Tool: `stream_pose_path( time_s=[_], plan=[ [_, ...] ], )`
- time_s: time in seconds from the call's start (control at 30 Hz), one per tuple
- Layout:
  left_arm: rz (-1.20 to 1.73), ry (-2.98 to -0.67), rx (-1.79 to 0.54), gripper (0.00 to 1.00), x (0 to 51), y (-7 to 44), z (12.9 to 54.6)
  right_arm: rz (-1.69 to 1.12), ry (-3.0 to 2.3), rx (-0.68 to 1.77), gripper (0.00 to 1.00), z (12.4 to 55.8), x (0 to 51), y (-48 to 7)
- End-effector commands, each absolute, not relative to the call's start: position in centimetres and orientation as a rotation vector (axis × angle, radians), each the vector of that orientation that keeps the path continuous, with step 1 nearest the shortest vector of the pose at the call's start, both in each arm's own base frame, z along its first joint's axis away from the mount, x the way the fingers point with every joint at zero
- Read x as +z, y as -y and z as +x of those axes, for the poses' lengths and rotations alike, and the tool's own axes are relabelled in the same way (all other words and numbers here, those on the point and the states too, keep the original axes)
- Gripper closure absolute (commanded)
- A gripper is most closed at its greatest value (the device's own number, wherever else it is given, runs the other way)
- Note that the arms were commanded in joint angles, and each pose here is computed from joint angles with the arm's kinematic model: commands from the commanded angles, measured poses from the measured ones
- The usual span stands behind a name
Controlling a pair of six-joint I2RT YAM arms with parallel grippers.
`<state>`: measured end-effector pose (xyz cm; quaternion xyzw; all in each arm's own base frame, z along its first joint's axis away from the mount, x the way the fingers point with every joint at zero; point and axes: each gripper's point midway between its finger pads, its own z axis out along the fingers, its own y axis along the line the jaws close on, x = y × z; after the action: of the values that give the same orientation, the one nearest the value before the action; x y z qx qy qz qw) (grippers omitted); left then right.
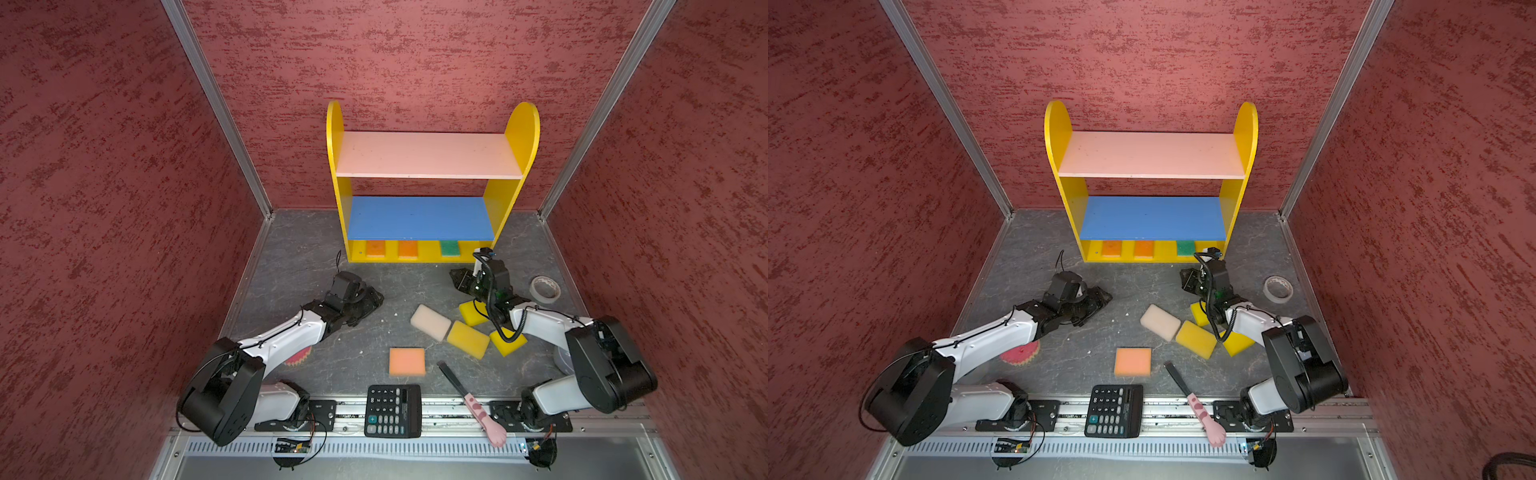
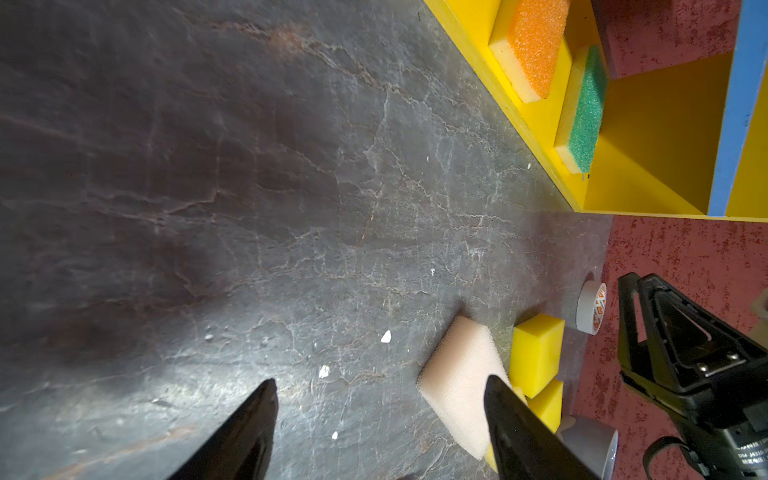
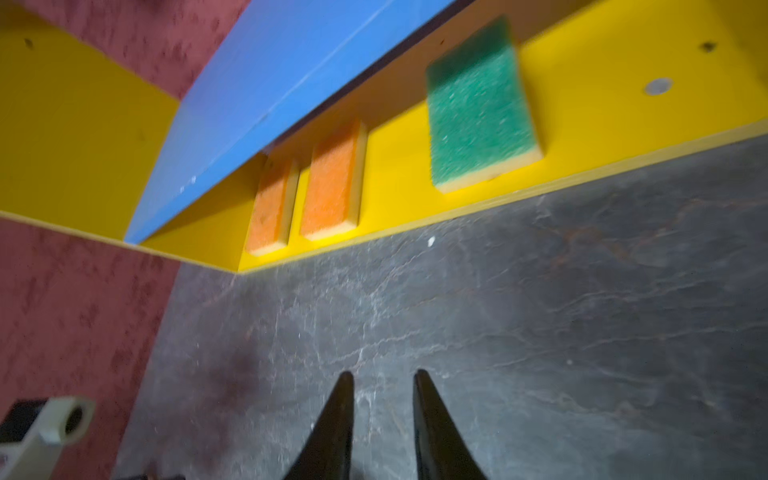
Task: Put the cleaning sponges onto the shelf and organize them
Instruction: 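Grasp the white sponge on the table with the right gripper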
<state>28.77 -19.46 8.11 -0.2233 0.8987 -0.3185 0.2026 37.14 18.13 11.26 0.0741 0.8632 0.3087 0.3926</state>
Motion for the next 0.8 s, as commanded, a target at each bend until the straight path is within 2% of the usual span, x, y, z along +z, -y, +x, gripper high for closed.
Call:
stream_pose_path(
  time_s=[0.0, 0.1, 0.2, 0.53, 0.63, 0.73, 0.77],
  plan=[
    [-0.576, -2.487, -0.952, 0.29, 9.1, 20.8, 29.5, -0.107, -2.366, 0.641, 0.61, 33.8, 8.7, -19.8],
    [-0.573, -2.495, -0.967, 0.28, 9.3, 21.1, 29.4, -0.259, -2.434, 0.643, 0.53, 31.9, 7.8, -21.9],
    [-0.572, -2.506, -0.931, 0.19, 9.1, 20.8, 29.4, -0.387, -2.501, 0.618, 0.49, 30.2, 6.3, -23.5],
    [-0.599, -2.524, -0.914, 0.15, 8.7, 20.7, 29.2, -0.422, -2.564, 0.604, 0.48, 28.8, 3.2, -24.1],
    [-0.597, -2.520, -0.908, 0.14, 8.5, 20.6, 29.4, -0.417, -2.564, 0.637, 0.55, 29.2, 2.8, -24.8],
    [-0.592, -2.532, -0.921, 0.15, 8.5, 21.1, 29.7, -0.403, -2.547, 0.711, 0.72, 29.8, 3.1, -26.1],
    [-0.585, -2.525, -0.930, 0.15, 8.6, 21.3, 29.9, -0.401, -2.532, 0.737, 0.84, 30.1, 3.4, -26.6]
  ],
)
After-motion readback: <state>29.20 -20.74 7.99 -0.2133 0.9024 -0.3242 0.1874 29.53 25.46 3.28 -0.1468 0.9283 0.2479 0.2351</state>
